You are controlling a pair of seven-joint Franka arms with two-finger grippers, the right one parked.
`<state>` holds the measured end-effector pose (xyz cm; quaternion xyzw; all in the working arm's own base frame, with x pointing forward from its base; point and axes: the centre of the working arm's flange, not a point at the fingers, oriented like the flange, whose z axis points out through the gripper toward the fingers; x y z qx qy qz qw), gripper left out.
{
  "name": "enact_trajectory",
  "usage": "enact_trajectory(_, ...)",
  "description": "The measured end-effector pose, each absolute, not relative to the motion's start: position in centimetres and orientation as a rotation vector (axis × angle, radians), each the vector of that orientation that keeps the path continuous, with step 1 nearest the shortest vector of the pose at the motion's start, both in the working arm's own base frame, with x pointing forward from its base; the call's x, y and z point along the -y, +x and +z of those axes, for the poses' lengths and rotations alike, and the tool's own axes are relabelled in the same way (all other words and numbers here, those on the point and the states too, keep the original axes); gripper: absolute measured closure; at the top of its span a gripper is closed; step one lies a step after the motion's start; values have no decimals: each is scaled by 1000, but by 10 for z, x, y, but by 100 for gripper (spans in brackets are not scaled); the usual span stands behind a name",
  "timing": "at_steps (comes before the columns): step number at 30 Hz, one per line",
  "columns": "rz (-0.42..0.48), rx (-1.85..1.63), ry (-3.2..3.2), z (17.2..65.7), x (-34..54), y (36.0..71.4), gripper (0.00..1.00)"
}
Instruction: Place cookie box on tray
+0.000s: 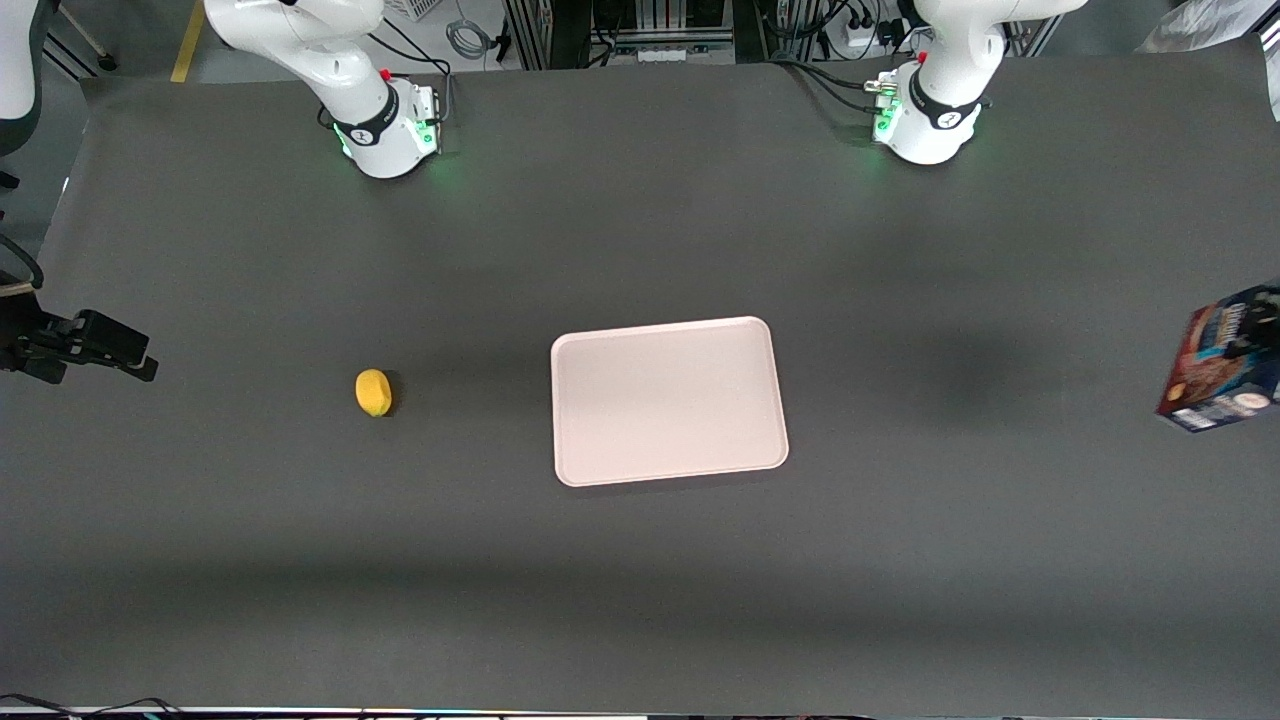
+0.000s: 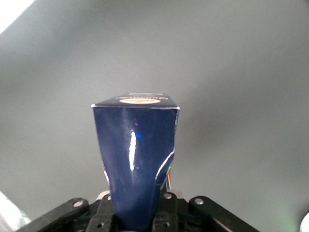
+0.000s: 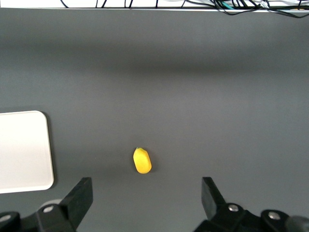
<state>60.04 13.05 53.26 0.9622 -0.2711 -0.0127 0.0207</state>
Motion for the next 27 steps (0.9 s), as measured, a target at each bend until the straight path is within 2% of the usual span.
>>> enact_trajectory(10,-52,391,3036,535,40,613,76)
enact_trajectory(20,-31,-5,3027,537,195,588,76)
enact_trajectory(27,-5,-173,3050,506,274,568,76)
